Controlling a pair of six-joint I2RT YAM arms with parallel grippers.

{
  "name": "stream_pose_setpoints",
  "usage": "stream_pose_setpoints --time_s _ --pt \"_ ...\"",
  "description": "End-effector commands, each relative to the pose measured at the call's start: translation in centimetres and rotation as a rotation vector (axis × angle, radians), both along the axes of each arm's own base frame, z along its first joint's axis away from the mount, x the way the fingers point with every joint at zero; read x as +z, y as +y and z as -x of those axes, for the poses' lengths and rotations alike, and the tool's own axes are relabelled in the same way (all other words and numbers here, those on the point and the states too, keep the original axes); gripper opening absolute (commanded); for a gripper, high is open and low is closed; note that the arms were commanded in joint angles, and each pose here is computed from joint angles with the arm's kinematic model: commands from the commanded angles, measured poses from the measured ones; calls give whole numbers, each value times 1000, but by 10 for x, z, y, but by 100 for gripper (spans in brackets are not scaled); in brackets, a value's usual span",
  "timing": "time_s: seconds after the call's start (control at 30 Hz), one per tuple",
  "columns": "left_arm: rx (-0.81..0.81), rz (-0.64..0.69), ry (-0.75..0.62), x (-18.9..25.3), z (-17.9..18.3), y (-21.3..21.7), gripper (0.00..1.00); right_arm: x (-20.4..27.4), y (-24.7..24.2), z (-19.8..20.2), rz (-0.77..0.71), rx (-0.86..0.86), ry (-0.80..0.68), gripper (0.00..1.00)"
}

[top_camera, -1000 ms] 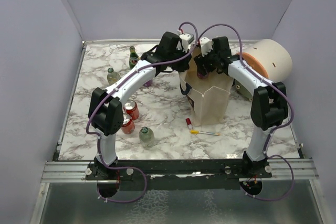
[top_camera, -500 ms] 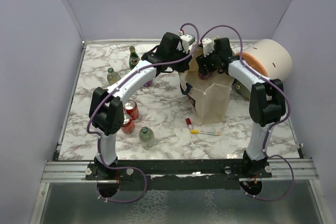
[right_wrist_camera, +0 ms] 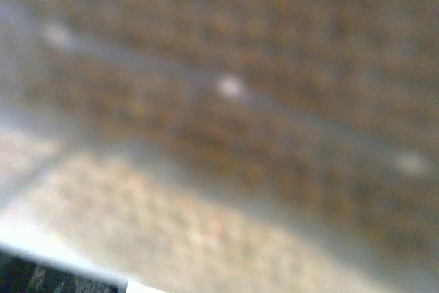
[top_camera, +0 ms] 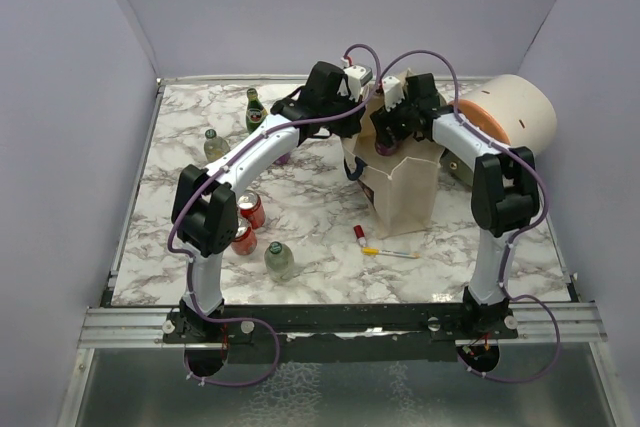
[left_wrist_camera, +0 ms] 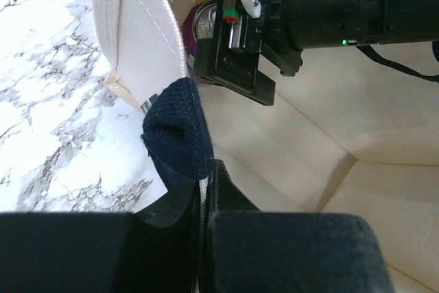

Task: Place the beverage into the canvas bag
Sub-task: Place the drink in the canvas bag.

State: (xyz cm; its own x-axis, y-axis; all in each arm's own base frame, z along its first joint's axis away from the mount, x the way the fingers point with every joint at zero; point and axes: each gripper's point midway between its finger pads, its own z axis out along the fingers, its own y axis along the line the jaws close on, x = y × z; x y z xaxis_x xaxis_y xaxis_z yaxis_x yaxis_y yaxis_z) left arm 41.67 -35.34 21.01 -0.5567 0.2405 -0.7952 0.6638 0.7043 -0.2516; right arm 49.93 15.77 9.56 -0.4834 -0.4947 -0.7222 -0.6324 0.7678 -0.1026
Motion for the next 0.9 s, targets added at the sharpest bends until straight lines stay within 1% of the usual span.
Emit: stream_pose_setpoints --time_s 0.0,0.23,0.3,0.67,0.87 --pt "-40 -2 2 -3 5 -8 0 -14 -3 -7 11 1 36 72" --pt "-41 -4 -13 0 2 -8 0 -14 -5 -8 24 1 36 78" --pt "-42 -4 -13 0 3 -8 0 -10 -6 -8 29 0 27 82" --pt "-39 -4 -15 0 1 -9 0 27 -1 -9 -2 25 -25 92" --pt "-31 -1 -11 -1 -1 -10 0 45 0 -7 -14 31 -49 94"
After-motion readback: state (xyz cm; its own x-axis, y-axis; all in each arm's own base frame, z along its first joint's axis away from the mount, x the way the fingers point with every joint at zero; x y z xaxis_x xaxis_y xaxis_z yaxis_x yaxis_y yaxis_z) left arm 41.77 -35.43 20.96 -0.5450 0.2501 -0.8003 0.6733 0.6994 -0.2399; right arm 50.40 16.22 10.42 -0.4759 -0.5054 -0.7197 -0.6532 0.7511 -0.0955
